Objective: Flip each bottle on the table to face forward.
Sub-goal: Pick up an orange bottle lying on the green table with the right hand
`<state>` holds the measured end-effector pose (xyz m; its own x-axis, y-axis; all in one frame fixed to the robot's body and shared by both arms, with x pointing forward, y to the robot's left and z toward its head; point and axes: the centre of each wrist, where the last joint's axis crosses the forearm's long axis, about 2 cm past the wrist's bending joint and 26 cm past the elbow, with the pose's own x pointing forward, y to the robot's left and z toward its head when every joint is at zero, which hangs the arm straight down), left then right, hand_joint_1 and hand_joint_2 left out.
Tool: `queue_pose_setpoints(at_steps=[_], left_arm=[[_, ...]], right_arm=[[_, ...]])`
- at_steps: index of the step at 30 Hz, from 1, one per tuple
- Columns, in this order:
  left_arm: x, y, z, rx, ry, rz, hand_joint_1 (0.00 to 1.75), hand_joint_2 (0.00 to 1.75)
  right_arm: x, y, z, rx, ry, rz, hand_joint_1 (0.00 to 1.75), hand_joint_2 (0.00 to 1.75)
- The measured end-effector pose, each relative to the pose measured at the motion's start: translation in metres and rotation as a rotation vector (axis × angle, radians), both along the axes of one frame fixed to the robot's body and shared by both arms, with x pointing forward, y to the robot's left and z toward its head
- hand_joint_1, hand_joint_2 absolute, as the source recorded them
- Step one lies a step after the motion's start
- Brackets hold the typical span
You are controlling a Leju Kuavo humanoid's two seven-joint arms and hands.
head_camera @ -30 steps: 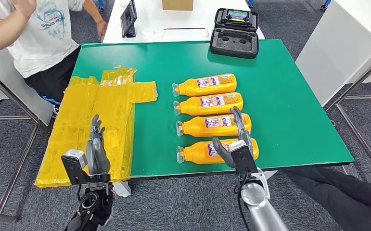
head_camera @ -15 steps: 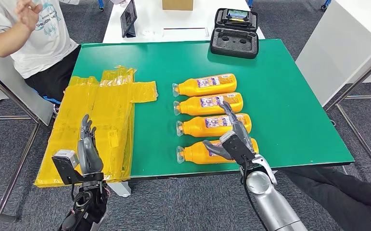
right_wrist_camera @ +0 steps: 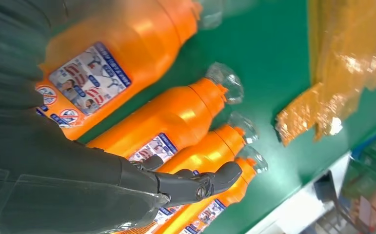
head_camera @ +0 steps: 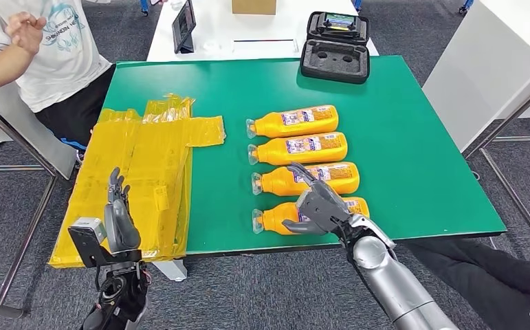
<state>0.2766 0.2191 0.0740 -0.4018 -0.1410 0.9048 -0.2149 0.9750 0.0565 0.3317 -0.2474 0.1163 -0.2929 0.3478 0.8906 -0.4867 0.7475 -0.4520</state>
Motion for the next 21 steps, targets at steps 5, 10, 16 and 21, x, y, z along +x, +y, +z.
queue_pose_setpoints(at_steps=[5,10,16,21], left_arm=[[-0.001,0.002,0.000,0.017,0.000,0.004,0.00,0.00],[-0.003,0.005,0.000,0.020,0.009,0.013,0.00,0.00],[-0.007,0.007,-0.003,0.016,0.020,0.036,0.00,0.00],[-0.011,0.009,-0.005,0.013,0.026,0.054,0.00,0.00]], right_arm=[[0.004,0.003,0.004,-0.087,0.006,0.045,0.00,1.75],[0.008,-0.004,0.008,-0.161,0.015,0.071,0.00,1.75],[0.010,-0.020,0.010,-0.240,0.012,0.082,0.00,1.75],[0.010,-0.028,0.009,-0.304,0.018,0.078,0.00,1.75]])
